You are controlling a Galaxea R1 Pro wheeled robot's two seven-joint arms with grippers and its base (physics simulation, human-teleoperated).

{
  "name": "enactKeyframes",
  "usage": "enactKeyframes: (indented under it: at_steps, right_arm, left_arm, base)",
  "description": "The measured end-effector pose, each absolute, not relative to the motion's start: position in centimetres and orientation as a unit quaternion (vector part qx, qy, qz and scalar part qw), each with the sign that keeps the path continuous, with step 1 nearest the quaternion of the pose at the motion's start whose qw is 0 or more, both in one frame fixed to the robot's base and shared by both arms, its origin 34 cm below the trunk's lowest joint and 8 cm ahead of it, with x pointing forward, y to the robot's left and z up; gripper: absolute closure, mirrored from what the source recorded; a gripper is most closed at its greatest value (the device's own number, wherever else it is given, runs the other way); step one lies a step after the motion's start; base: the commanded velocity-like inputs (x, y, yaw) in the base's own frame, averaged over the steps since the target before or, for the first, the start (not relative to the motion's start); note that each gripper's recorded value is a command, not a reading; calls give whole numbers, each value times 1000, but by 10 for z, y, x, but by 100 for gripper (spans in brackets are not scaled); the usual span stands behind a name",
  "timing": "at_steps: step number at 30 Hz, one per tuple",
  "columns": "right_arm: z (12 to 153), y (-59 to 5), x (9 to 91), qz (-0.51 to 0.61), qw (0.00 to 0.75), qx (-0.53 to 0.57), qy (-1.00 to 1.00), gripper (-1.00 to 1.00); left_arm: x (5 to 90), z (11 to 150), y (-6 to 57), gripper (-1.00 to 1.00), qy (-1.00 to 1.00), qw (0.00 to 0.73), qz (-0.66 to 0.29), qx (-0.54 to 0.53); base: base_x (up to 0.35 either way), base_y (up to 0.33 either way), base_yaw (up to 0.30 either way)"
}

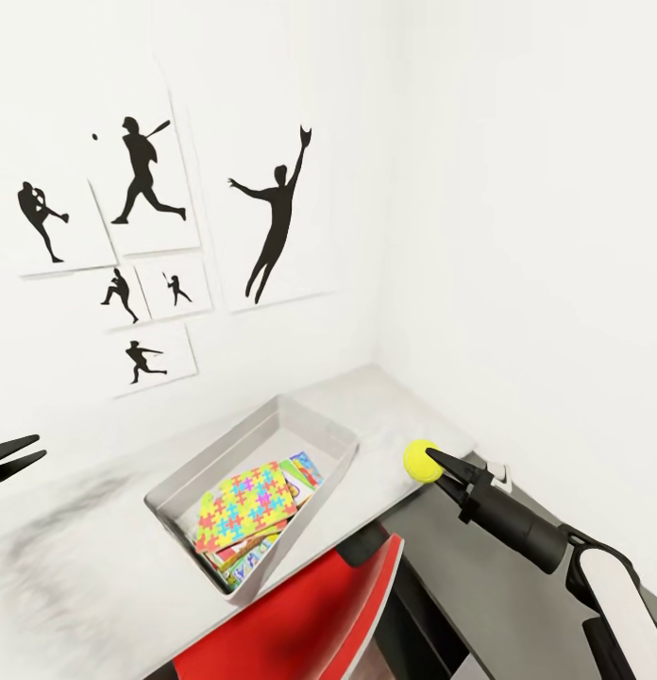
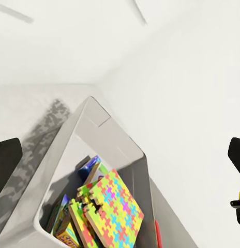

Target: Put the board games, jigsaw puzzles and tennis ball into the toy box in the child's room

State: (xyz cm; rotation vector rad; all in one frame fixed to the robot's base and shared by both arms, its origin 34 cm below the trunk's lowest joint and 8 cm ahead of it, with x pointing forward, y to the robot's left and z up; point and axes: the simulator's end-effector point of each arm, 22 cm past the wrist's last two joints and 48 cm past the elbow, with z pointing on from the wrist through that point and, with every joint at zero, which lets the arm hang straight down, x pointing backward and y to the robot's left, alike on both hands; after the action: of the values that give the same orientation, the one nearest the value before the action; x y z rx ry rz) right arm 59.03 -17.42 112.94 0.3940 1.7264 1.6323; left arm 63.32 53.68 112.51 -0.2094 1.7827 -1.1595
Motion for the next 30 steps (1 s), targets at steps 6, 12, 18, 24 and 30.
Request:
enactKeyframes:
  at_steps: [6,12,18,24,30]
  right_arm:
    - [1134,-174,589,634,362,150,667,100]
    - [1139,-174,588,634,365,146,666,100]
    - [1143,-175,586,634,369,143,664,100]
    - [1148,-175,585,635,372,140,662,100]
    - [1153,-175,583,636,375,137,661,100]
  left_arm:
    - [632,1130,536,-100,729,485,-477,-83]
    - [631,1135,536,-100,726,488,-477,-81]
    - [630,1140,536,-100,724,492,-477,-79]
    - [628,1146,537,-100,722,496,-477,-76]
    - [627,1151,536,-100,719,499,-478,-74]
  base:
    - [0,0,0]
    - [0,0,0]
    - [0,0,0]
    - [0,0,0]
    - [0,0,0]
